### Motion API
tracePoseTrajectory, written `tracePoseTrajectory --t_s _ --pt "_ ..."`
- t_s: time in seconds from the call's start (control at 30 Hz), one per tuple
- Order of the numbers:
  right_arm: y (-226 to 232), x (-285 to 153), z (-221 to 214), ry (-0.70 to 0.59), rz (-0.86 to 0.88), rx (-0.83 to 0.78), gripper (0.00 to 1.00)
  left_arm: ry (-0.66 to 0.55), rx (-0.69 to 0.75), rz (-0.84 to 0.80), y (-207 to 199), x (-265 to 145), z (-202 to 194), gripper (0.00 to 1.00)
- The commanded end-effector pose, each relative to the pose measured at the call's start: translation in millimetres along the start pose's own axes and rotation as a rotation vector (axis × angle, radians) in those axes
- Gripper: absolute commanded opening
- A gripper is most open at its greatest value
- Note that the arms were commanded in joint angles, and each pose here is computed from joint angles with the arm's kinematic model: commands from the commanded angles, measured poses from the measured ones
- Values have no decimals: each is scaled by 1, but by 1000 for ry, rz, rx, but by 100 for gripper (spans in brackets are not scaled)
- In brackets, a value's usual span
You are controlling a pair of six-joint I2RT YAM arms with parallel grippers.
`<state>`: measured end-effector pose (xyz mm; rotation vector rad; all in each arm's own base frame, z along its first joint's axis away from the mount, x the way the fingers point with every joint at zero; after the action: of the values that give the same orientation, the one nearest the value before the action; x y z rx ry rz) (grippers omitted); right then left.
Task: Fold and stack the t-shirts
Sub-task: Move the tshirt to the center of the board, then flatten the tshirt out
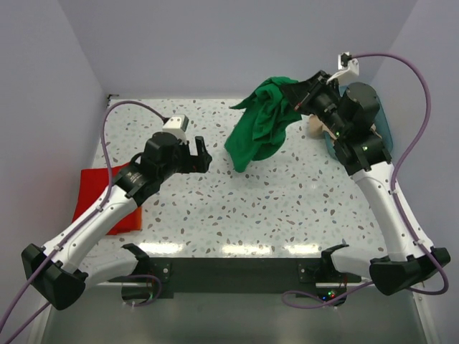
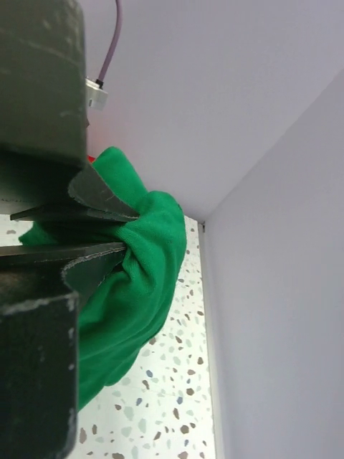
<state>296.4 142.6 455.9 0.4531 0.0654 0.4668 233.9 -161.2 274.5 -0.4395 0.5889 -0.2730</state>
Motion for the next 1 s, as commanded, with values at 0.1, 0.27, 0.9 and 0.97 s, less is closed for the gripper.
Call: tracePoseTrajectory --t_s 0.1,0.27,0.9,0.97 --pt "-2 3 -21 118 40 35 0 -40 -49 -23 -6 8 8 100" --pt "-61 -2 -82 262 -91 101 16 10 -82 -27 -2 22 -10 100" --pt "-150 -65 -178 499 -393 45 65 333 -211 -137 -6 128 -107 76" --pt "-151 -66 -186 517 -391 52 65 348 -204 -123 -9 137 -112 70"
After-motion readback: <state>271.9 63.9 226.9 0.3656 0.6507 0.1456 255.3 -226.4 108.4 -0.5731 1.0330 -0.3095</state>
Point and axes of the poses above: each gripper's point midway between its finger pads, its own x axis out along the fingers, its own y axis along the line the jaws close on, z = x × y, the point moved 7 cm from there along -x, back along the fingers, and after that the axes turned 12 degrees about -x, right-handed, at the moved point
